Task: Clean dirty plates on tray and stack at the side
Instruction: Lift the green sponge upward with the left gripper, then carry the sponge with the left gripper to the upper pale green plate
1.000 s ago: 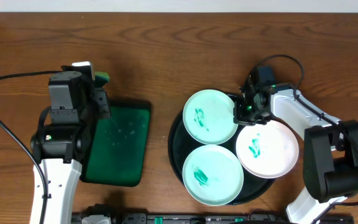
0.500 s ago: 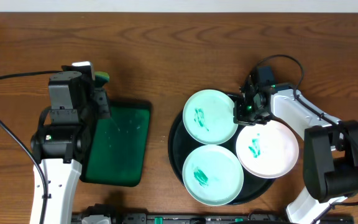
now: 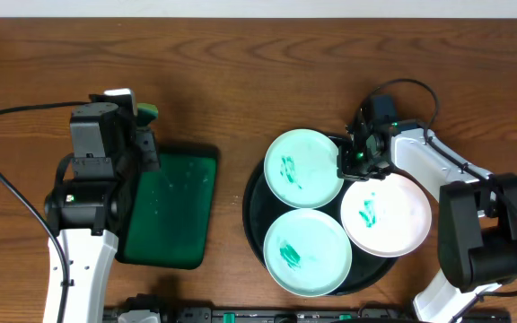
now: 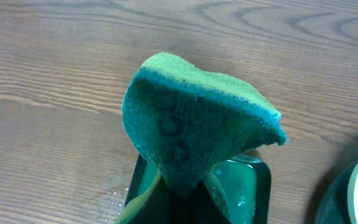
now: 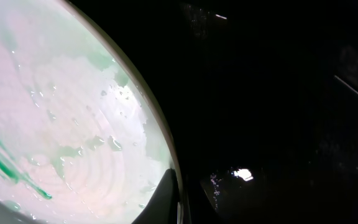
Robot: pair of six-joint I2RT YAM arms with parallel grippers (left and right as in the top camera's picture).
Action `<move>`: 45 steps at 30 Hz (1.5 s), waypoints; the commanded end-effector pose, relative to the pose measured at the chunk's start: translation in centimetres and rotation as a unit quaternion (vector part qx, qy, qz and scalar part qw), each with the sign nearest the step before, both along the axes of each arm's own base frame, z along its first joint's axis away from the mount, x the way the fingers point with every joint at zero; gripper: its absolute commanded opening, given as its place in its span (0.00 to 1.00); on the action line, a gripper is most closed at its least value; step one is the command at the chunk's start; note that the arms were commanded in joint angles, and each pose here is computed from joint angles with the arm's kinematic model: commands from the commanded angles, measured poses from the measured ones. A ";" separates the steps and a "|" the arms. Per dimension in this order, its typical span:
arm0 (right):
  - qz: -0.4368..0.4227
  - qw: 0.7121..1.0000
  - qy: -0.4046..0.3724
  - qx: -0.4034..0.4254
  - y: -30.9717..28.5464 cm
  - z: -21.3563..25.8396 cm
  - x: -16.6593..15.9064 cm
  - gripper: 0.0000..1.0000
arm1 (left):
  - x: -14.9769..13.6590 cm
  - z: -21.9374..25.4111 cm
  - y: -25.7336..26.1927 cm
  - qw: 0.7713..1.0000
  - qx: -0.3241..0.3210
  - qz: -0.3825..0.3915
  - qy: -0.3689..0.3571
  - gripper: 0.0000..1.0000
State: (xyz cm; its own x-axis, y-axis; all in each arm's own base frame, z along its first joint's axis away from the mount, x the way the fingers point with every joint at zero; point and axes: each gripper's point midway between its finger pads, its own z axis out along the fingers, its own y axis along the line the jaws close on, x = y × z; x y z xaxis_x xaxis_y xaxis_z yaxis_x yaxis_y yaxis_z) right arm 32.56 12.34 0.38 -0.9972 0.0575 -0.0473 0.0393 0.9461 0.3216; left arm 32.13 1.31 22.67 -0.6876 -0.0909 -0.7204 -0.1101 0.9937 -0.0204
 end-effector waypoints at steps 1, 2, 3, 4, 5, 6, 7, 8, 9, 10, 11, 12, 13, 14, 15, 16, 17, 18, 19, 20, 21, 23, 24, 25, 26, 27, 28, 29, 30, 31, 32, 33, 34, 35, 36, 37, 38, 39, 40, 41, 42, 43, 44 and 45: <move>0.006 1.000 0.002 -0.019 -0.5 -0.4 -0.4 0.01 | 0.1 0.5 0.2 1.000 0.011 -0.003 -0.010 0.07; 0.006 1.000 0.002 -0.019 -0.5 -0.4 -0.4 0.01 | 0.1 0.5 0.2 1.000 0.012 -0.003 -0.010 0.07; 0.006 1.000 0.002 -0.019 -0.5 -0.4 -0.4 0.01 | 0.1 0.5 0.1 1.000 0.013 -0.004 -0.010 0.07; 0.006 1.000 0.001 -0.019 -0.5 -0.4 -0.4 0.01 | 0.1 0.5 0.1 1.000 0.013 -0.004 -0.010 0.07; 0.006 1.000 0.001 -0.019 -0.5 -0.4 -0.4 0.01 | 0.1 0.5 0.1 1.000 0.013 -0.004 -0.010 0.07; 0.006 1.000 0.001 -0.019 -0.5 -0.4 -0.4 0.01 | 0.1 0.5 0.2 1.000 0.013 -0.004 -0.010 0.07; 0.006 1.000 0.001 -0.019 -0.5 -0.4 -0.4 0.01 | 0.1 0.5 0.2 1.000 0.013 -0.004 -0.010 0.07; 0.006 1.000 0.002 -0.019 -0.5 -0.4 -0.4 0.01 | 0.1 0.5 0.2 1.000 0.013 -0.004 -0.010 0.07; 0.006 1.000 0.002 -0.019 -0.5 -0.4 -0.4 0.01 | 0.0 0.5 0.1 1.000 0.012 -0.004 -0.010 0.07; 0.007 1.000 0.002 -0.019 -0.5 -0.4 -0.4 0.01 | -0.1 0.3 0.2 1.000 0.010 -0.002 -0.005 0.07; 0.006 1.000 0.002 -0.019 -0.5 -0.4 -0.4 0.01 | -0.3 0.0 0.2 1.000 0.002 0.009 0.001 0.07; 0.006 1.000 0.001 -0.019 -0.5 -0.4 -0.4 0.01 | -0.5 -0.5 0.2 1.000 -0.011 0.022 0.014 0.07; 0.006 1.000 0.001 -0.019 -0.5 -0.4 -0.4 0.01 | -0.8 -1.2 0.2 0.999 -0.023 0.034 0.028 0.07; 0.006 1.000 0.000 -0.019 -0.5 -0.4 -0.3 0.01 | -1.2 -2.1 0.2 0.997 -0.039 0.052 0.049 0.07; 0.006 1.000 -0.001 -0.018 -0.5 -0.4 -0.3 0.01 | -1.6 -3.1 0.2 0.994 -0.052 0.069 0.070 0.07; 0.006 1.000 -0.001 -0.018 -0.5 -0.4 -0.3 0.01 | -2.1 -4.4 0.2 0.989 -0.066 0.090 0.100 0.07; 0.006 1.000 -0.001 -0.018 -0.5 -0.4 -0.3 0.01 | -2.6 -5.5 0.2 0.984 -0.074 0.104 0.126 0.07; 0.006 1.000 -0.001 -0.018 -0.5 -0.4 -0.3 0.01 | -3.1 -7.0 0.2 0.977 -0.078 0.117 0.161 0.07; 0.006 1.000 -0.001 -0.018 -0.5 -0.4 -0.3 0.01 | -3.4 -8.0 0.1 0.972 -0.080 0.123 0.186 0.07; 0.006 1.000 0.000 -0.018 -0.5 -0.4 -0.3 0.01 | -3.7 -9.3 -0.2 0.966 -0.085 0.120 0.215 0.07; 0.006 1.000 0.000 -0.018 -0.5 -0.4 -0.3 0.01 | -3.8 -10.2 -0.8 0.961 -0.095 0.110 0.236 0.07; 0.006 1.000 -0.002 -0.018 -0.5 -0.4 -0.3 0.01 | -3.7 -11.4 -2.5 0.953 -0.128 0.073 0.264 0.07; 0.006 1.000 -0.002 -0.018 -0.5 -0.4 -0.2 0.01 | -3.4 -11.6 -3.5 0.950 -0.148 0.055 0.269 0.07; 0.006 1.000 -0.002 -0.018 -0.5 -0.4 -0.2 0.01 | -3.2 -11.6 -4.2 0.949 -0.162 0.044 0.268 0.08; 0.006 1.000 -0.002 -0.018 -0.5 -0.4 -0.2 0.01 | -2.9 -11.5 -4.9 0.948 -0.174 0.032 0.264 0.07; 0.006 1.000 -0.002 -0.018 -0.5 -0.4 -0.2 0.01 | -2.7 -11.3 -5.7 0.948 -0.185 0.018 0.260 0.07; 0.006 1.000 -0.002 -0.018 -0.5 -0.4 -0.2 0.01 | -2.5 -10.9 -6.8 0.946 -0.199 -0.001 0.255 0.07; 0.006 1.000 -0.002 -0.018 -0.5 -0.4 -0.3 0.01 | -2.4 -10.5 -7.7 0.944 -0.209 -0.016 0.254 0.07; 0.006 1.000 -0.002 -0.018 -0.5 -0.4 -0.2 0.01 | -2.4 -10.1 -8.9 0.941 -0.221 -0.036 0.253 0.07; 0.006 1.000 -0.002 -0.018 -0.5 -0.4 -0.2 0.01 | -2.5 -9.8 -9.9 0.938 -0.230 -0.053 0.253 0.07; 0.006 1.000 -0.004 -0.018 -0.4 -0.4 -0.2 0.01 | -2.6 -9.4 -10.9 0.935 -0.239 -0.068 0.254 0.07; 0.006 1.000 -0.005 -0.017 -0.4 -0.3 -0.1 0.01 | -2.8 -9.1 -12.2 0.930 -0.249 -0.088 0.256 0.07; 0.006 1.000 -0.007 -0.015 -0.4 -0.3 0.0 0.01 | -3.0 -8.8 -13.4 0.925 -0.259 -0.102 0.257 0.07; 0.007 1.000 -0.007 -0.013 -0.3 -0.3 0.0 0.01 | -3.2 -8.6 -14.4 0.921 -0.267 -0.111 0.259 0.07; 0.007 1.000 -0.008 -0.012 -0.2 -0.3 0.1 0.01 | -3.3 -8.5 -15.6 0.917 -0.277 -0.120 0.261 0.07; 0.007 1.000 -0.009 -0.011 -0.2 -0.3 0.1 0.01 | -3.4 -8.4 -16.5 0.913 -0.283 -0.130 0.262 0.07; 0.007 1.000 -0.009 -0.007 -0.1 -0.2 0.1 0.01 | -3.4 -8.3 -17.5 0.909 -0.290 -0.139 0.263 0.07; 0.008 1.000 -0.009 -0.005 0.0 -0.2 0.1 0.01 | -3.5 -8.3 -18.7 0.905 -0.297 -0.153 0.263 0.07; 0.008 1.000 -0.010 -0.003 0.1 -0.2 0.1 0.01 | -3.5 -8.2 -19.9 0.900 -0.306 -0.166 0.264 0.07; 0.013 1.000 -0.013 -0.001 0.2 -0.1 0.2 0.01 | -3.5 -8.2 -20.7 0.896 -0.311 -0.171 0.265 0.07; 0.018 1.000 -0.017 0.002 0.3 0.0 0.3 0.01 | -3.5 -8.3 -21.6 0.893 -0.316 -0.176 0.267 0.07; 0.020 1.000 -0.019 0.003 0.3 0.0 0.4 0.01 | -3.5 -8.5 -22.4 0.890 -0.319 -0.181 0.269 0.07; 0.021 1.000 -0.022 0.003 0.3 0.1 0.6 0.01 | -3.5 -8.7 -23.0 0.888 -0.321 -0.184 0.271 0.07; 0.022 0.999 -0.024 0.003 0.3 0.2 0.6 0.01 | -3.6 -9.0 -23.7 0.886 -0.323 -0.186 0.276 0.07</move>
